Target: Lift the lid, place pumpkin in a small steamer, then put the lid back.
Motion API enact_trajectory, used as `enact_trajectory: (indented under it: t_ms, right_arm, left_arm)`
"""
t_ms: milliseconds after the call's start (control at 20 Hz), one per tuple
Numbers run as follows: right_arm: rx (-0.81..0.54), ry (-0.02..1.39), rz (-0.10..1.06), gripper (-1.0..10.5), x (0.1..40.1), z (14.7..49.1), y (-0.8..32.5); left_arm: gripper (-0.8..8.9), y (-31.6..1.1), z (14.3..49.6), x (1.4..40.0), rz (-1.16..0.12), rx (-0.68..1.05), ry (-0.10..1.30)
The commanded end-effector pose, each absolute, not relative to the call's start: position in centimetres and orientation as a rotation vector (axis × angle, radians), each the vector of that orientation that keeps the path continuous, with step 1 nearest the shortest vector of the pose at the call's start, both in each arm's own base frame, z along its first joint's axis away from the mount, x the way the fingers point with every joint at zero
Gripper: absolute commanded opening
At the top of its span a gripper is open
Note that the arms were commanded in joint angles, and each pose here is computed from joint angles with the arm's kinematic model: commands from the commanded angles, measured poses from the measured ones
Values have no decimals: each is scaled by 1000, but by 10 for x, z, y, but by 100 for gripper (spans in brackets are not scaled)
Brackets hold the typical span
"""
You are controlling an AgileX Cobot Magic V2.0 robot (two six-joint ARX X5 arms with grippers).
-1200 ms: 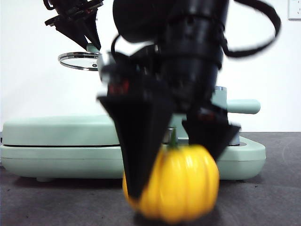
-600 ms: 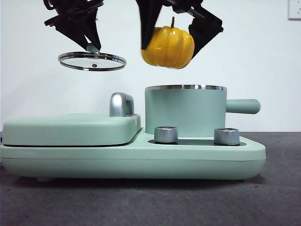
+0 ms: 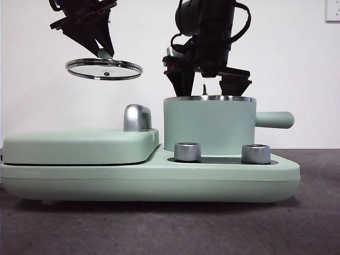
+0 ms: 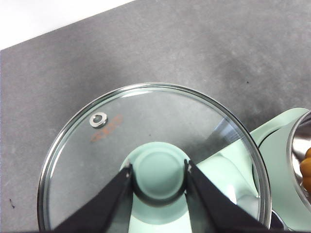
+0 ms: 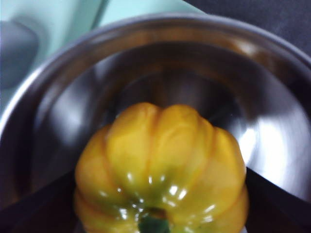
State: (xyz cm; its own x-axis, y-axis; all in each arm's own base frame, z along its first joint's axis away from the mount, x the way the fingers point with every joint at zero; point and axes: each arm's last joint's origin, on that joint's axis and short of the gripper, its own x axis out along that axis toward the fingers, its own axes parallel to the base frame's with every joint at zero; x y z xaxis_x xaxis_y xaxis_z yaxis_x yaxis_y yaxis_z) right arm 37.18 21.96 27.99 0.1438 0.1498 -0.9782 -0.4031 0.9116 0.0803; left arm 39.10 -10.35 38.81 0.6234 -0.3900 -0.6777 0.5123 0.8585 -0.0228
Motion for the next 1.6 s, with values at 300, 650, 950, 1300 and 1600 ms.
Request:
enact_trajectory:
  t_ms: [300, 650, 950, 1300, 1600]
  right_arm:
    - [-249, 1402, 407, 356, 380, 262, 228]
    - [-254, 1434, 395, 358, 383, 252, 227]
    - [-253, 1434, 395, 523, 383, 252, 227]
    - [-235, 1388, 402, 551, 383, 283, 224]
    - [-163, 1224, 480, 550, 356, 352, 211]
  left_arm:
    - [17, -104, 401, 389, -524, 172, 673]
    - [17, -104, 401, 389, -521, 163, 676]
    - [17, -104, 401, 389, -521, 163, 676]
    - [17, -104, 401, 389, -521, 163, 676]
    - [17, -106, 400, 389, -523, 160, 681]
